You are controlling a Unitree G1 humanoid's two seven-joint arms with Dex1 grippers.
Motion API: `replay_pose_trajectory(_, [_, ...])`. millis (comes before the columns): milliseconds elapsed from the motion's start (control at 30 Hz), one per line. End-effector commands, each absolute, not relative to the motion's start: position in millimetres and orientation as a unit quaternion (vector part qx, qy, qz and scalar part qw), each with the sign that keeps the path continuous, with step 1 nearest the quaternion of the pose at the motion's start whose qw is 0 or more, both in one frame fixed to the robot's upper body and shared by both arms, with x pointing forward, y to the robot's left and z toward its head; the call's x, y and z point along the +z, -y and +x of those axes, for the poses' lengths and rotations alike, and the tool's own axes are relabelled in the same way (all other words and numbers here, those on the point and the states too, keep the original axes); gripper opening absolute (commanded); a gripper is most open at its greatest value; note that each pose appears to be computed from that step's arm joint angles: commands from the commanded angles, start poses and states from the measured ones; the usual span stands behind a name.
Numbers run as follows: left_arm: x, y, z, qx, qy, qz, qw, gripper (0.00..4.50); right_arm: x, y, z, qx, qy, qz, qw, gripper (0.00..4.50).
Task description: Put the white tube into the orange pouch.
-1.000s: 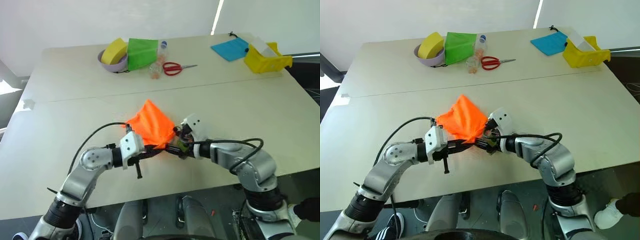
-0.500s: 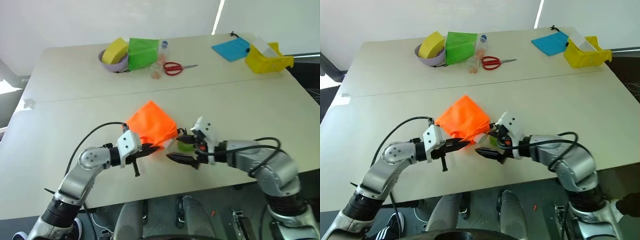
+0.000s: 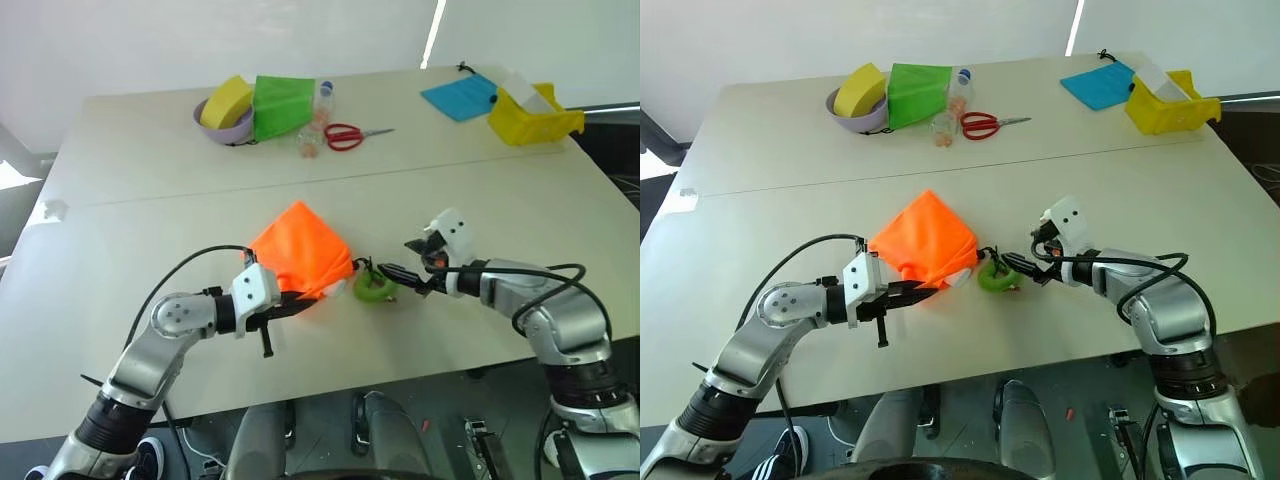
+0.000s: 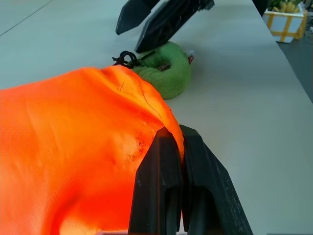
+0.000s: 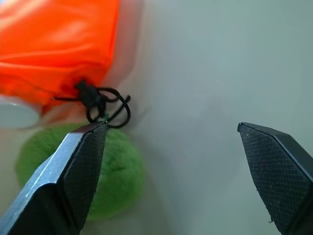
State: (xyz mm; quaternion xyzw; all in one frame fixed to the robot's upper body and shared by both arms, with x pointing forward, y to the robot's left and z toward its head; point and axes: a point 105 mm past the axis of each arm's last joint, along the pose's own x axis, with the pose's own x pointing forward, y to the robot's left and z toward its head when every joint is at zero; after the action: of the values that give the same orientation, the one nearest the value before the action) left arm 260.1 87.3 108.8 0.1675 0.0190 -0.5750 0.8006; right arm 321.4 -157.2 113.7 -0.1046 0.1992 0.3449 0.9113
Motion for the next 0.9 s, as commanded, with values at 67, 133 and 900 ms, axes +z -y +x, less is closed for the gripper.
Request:
replay_pose_trajectory(67, [122, -89, 259, -0.574, 0.006, 0.174, 0.800, 0.00, 126, 157, 319, 0.362, -0.183, -0.102, 0.908, 4.47])
replay_pose_trajectory(133, [122, -90, 259, -0.573, 0.006, 0.174, 0.801, 0.00, 129, 157, 320, 0.367, -0.179, -0.108, 0.907, 4.47])
replay_pose_trajectory(900, [122, -103, 258, -0.573, 0.001, 0.188, 0.798, 0.00, 102, 144, 307, 0.412, -0.222, -0.188, 0.863, 3.92])
